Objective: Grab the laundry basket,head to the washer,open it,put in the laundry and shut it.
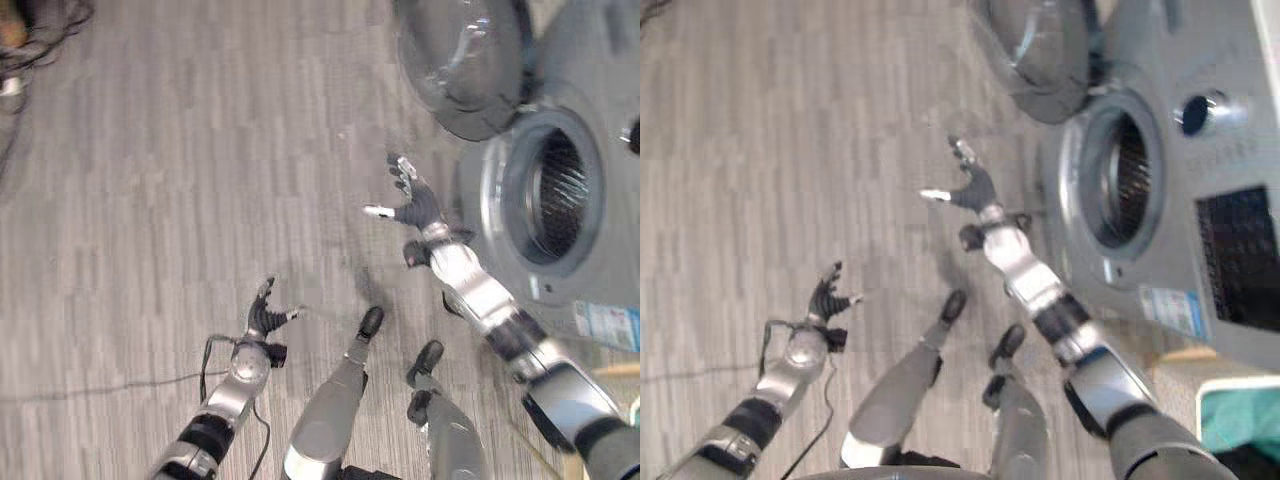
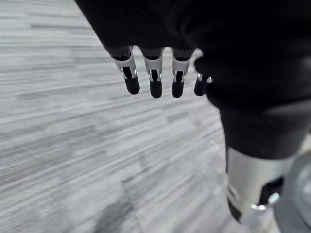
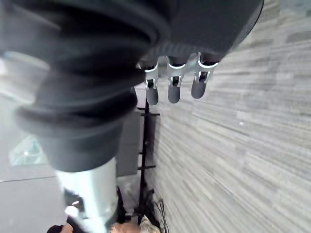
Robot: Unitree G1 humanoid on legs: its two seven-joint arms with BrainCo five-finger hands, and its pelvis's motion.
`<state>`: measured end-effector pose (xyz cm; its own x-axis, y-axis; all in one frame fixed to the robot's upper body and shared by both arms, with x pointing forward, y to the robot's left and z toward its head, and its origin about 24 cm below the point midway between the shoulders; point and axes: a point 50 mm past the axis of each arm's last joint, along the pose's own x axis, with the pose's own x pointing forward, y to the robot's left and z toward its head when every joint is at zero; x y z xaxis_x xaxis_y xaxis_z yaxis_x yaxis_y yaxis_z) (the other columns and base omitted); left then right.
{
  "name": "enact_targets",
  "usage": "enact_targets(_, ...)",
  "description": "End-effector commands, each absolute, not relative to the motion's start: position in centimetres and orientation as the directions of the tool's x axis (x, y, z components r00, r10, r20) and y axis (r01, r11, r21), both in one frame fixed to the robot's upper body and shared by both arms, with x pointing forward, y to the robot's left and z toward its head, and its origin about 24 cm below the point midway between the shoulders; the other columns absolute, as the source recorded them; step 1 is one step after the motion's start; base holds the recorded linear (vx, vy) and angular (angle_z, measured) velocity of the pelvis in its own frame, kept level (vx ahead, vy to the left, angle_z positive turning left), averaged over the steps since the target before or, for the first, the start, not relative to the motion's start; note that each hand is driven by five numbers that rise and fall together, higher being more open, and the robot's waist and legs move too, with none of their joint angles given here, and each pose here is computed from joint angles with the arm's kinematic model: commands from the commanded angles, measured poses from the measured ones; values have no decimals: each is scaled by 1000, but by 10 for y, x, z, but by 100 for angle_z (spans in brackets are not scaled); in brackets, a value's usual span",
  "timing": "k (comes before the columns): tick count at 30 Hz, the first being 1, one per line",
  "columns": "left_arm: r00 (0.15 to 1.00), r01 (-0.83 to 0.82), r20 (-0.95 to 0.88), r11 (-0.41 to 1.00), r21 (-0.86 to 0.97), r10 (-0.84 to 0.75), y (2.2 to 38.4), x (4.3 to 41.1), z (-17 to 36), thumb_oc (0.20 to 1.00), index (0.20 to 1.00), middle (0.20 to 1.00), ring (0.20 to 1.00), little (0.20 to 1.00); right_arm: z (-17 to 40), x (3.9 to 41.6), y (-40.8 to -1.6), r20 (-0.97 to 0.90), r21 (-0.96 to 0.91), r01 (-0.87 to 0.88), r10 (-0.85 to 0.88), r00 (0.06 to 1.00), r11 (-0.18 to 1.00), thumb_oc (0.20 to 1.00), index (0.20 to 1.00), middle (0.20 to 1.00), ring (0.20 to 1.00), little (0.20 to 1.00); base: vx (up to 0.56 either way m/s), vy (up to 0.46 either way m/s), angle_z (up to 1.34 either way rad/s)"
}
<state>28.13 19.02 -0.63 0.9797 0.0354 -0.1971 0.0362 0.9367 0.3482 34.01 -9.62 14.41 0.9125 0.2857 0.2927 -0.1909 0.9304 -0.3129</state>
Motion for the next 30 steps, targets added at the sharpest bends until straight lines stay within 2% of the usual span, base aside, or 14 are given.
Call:
enact_targets(1,997,27,-78,897,441,8,185,299,19,1000,1000,1000,1000,1000,145,320,-95,352,-390,-245,389,851,888,1000,1000,1000,1000,1000,-52,85,-68)
enact_targets(4,999,10,22,869,495,-24,172,322,47,1000,1000,1000,1000,1000,123,307,-110,289,-422,-262,402,869,868,1000,1000,1000,1000,1000,-55,74,-41)
enact_targets(6,997,-50,74,869,492,16,174,339,66,1000,1000,1000,1000,1000,112,301,-122,246,-428,-258,386,889,866,1000,1000,1000,1000,1000,-69,74,-86)
enact_targets(10,984,-174,122,832,527,128,198,361,90,1000,1000,1000,1000,1000,103,292,-143,222,-393,-232,337,915,890,1000,1000,1000,1000,1000,-58,64,-72)
enact_targets(11,959,-281,120,810,514,257,230,369,102,1000,1000,1000,1000,1000,98,286,-154,213,-362,-221,311,926,906,1000,1000,1000,1000,1000,-45,60,-66)
enact_targets(12,959,-281,121,810,514,256,230,369,102,1000,1000,1000,1000,1000,98,286,-154,213,-362,-220,311,926,906,1000,1000,1000,1000,1000,-34,68,-61)
enact_targets(17,879,-437,80,728,528,470,293,363,109,1000,1000,1000,1000,1000,100,275,-172,228,-366,-193,288,930,911,1000,1000,1000,1000,1000,13,26,-38)
enact_targets(21,832,-499,83,675,543,549,322,353,113,1000,1000,1000,1000,1000,95,267,-184,217,-369,-170,263,940,914,1000,1000,1000,1000,1000,18,14,-10)
enact_targets(30,783,-572,108,641,512,612,347,332,111,1000,1000,1000,1000,1000,90,264,-190,217,-352,-122,207,954,928,1000,1000,1000,1000,1000,12,-2,5)
